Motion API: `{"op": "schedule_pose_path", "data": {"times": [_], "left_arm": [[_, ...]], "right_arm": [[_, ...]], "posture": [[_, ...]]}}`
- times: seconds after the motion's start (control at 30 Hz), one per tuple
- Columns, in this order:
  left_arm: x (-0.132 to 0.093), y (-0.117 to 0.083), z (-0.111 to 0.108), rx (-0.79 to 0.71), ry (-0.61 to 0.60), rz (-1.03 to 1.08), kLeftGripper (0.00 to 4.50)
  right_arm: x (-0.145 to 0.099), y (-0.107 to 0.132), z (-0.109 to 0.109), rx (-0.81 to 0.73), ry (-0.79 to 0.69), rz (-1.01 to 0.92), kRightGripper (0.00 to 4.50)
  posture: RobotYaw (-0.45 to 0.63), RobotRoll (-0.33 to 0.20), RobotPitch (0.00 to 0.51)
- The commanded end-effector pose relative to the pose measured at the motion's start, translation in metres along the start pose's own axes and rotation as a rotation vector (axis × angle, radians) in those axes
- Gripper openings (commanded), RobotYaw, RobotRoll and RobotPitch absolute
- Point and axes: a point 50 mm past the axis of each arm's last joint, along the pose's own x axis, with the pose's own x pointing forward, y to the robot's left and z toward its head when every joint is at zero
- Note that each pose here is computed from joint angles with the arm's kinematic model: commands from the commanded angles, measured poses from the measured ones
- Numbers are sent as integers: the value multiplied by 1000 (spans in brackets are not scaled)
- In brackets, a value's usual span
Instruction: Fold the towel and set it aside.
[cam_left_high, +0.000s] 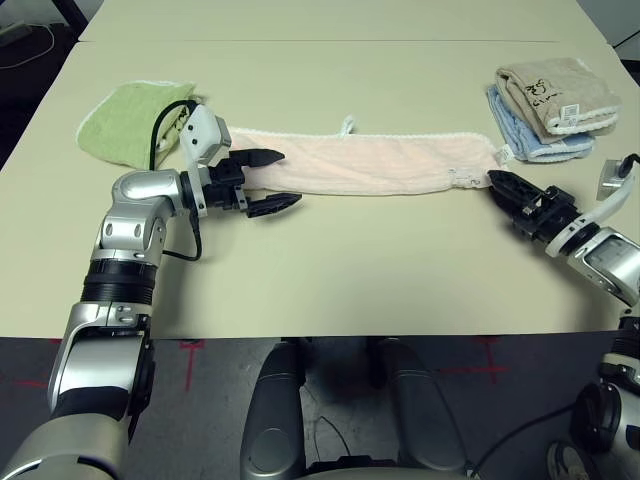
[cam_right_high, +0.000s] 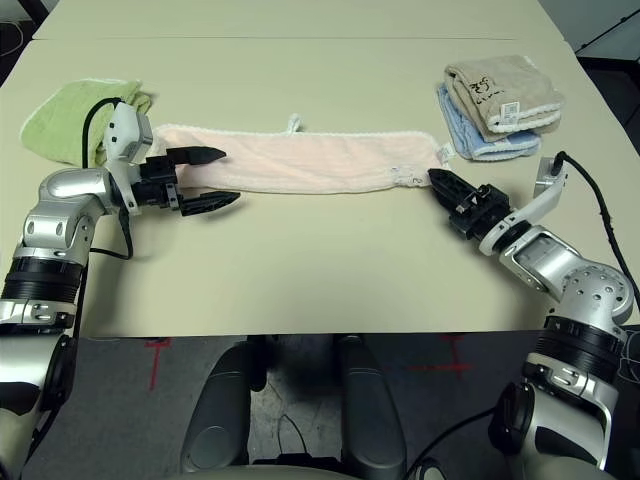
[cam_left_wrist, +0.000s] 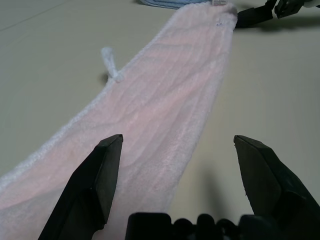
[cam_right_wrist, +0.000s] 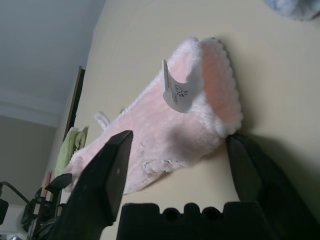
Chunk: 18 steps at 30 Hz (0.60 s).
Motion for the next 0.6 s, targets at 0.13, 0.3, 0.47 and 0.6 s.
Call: {"op": "schedule_pose_path", "data": {"times": [0.13, 0.3, 0.47, 0.6], "left_arm": [[-1, -2, -5, -9, 24, -15, 4500], [-2, -1, -4, -9, 27, -13, 4500], [-3, -2, -5, -16, 28, -20, 4500], [-3, -4, -5, -24, 22, -31, 4500]], "right_arm": [[4, -11, -1, 9, -22, -62, 4473], [4, -16, 1, 25, -42, -91, 4306], [3, -16, 1, 38, -50, -94, 2767], [2, -16, 0, 44, -52, -91, 1183]], "posture": [[-6, 0, 305], [-8, 0, 304], [-10, 0, 305], [-12, 0, 306]]}}
